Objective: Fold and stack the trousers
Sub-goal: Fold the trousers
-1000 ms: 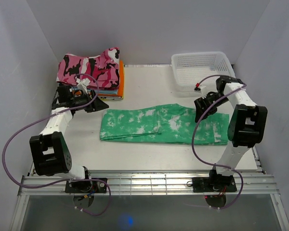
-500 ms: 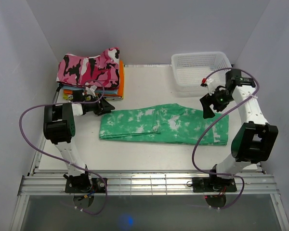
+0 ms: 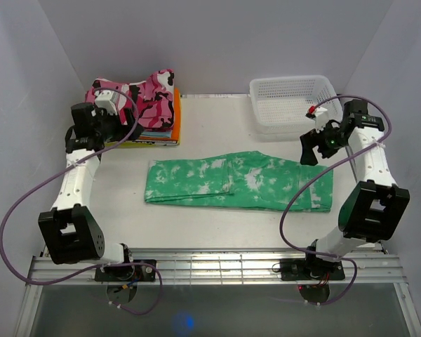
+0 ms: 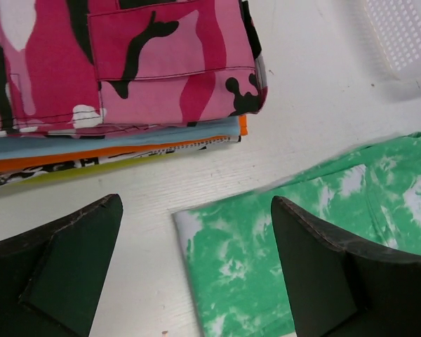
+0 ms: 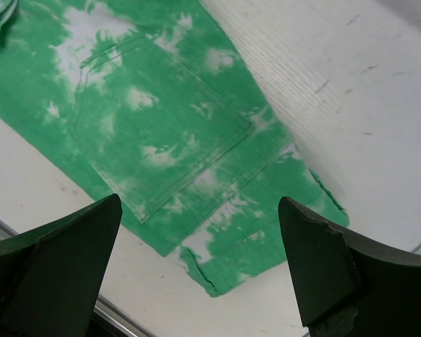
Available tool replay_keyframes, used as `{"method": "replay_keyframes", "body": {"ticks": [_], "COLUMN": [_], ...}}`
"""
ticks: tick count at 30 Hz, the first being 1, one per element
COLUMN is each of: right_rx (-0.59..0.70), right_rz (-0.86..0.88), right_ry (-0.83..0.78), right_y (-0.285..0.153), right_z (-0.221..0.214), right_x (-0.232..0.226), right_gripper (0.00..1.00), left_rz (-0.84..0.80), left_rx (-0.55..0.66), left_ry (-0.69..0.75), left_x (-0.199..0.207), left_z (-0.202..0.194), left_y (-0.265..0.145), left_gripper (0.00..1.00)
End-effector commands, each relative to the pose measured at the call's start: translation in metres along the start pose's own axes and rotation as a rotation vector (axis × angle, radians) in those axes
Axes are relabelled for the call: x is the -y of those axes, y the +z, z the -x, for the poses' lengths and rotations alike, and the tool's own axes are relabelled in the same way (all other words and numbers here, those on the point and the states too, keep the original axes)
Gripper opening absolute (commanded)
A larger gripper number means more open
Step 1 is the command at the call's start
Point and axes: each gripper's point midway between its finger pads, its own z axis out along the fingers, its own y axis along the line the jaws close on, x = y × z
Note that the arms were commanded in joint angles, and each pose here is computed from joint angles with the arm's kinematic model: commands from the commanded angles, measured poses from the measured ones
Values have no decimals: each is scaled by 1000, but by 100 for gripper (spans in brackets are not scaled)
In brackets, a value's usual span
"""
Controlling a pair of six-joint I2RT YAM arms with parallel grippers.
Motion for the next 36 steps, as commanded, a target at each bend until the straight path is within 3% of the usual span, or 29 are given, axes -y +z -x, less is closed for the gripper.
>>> {"method": "replay_keyframes", "body": {"ticks": [1,5,11,22,28,36], "right_rx": [22,-20,-90,-192,-197,-200], "right_rz": [165,118,129,27,-14,-51], "right_ry": [20,-44,-36,20,146,358], "right_y": [10,33,43,14,-11,-26], "right_z": [1,-8,-23,-64,-87,-121], "right_x": [-28,-34,-40,-27,-8,24], "right_gripper": [98,95,99,96,95,95], "left_rz": [62,-31,-89,-56,-50,-129], "left_rx": [-257,-361,-451,-476,-443,-418], "left_ry": [-112,-211,-397,-565,-567,-453], "left_x": [-18,0,19,4,-15,-15], "left_z": [-59,-110,-175,-218,-208,-173], "left_y": [-11,-19,-23,8,18,10], "left_gripper": [98,98,80,61,57,64]}}
